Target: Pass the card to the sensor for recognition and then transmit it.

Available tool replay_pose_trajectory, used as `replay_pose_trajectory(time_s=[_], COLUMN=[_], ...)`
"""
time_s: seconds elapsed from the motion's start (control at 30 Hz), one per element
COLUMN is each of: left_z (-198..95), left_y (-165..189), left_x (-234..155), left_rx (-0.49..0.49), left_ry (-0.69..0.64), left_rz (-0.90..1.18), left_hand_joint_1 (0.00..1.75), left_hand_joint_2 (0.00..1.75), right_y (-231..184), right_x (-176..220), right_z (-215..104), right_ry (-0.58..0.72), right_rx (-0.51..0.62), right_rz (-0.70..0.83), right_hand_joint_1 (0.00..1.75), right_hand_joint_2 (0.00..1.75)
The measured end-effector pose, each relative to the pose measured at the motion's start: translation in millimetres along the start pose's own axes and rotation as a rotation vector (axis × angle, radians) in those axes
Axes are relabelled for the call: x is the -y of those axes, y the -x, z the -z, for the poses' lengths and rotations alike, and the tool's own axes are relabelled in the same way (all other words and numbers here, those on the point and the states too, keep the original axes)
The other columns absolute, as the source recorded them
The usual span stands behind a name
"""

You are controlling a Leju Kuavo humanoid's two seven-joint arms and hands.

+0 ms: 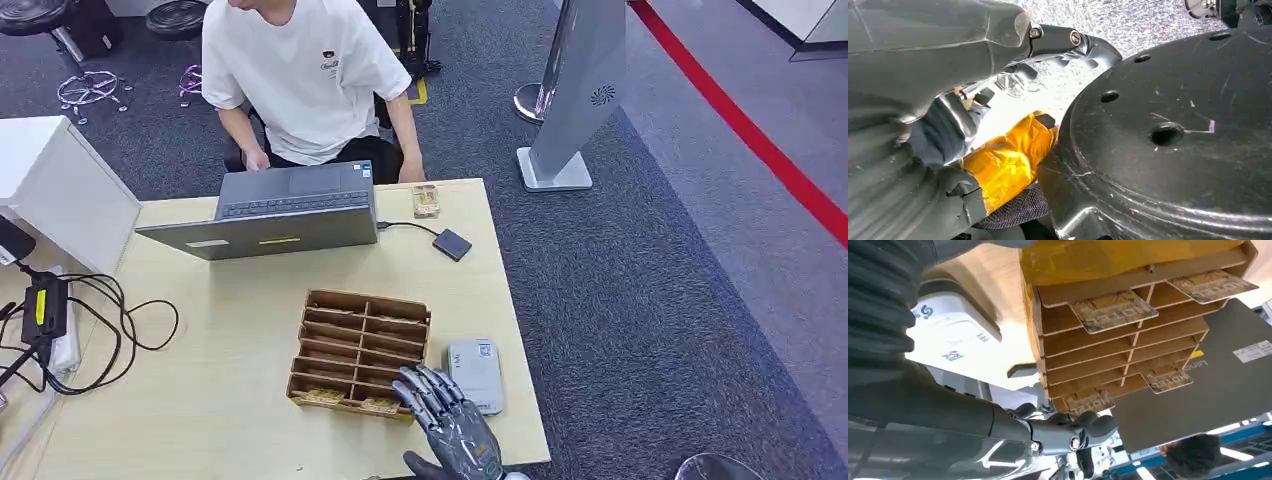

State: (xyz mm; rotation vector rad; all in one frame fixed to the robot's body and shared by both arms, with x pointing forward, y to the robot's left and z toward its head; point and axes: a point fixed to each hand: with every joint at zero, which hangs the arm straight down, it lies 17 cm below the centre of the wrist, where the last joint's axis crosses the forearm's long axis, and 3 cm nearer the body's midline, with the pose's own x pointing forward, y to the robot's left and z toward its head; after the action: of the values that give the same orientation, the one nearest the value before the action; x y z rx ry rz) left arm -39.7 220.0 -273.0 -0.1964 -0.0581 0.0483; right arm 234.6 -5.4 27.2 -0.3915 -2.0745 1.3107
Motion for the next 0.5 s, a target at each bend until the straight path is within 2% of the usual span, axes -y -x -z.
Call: replay_pose_trajectory(time_s=[0.5], left_z=[-0.3], left_y=[-0.5], left_x=[-2.1], left_rx=[-0.001], left_ry=[0.0], left_rz=[0.01], left_hand_joint_1=[0.0], left_hand_joint_2=[1.75], right_y=[3.2], right_x=[-9.7], right_z=[8.5], right_ry=[-0.019], right_rx=[-0.013], right_rz=[0.003], right_hand_joint_1=[0.0], right_hand_joint_2=[1.75])
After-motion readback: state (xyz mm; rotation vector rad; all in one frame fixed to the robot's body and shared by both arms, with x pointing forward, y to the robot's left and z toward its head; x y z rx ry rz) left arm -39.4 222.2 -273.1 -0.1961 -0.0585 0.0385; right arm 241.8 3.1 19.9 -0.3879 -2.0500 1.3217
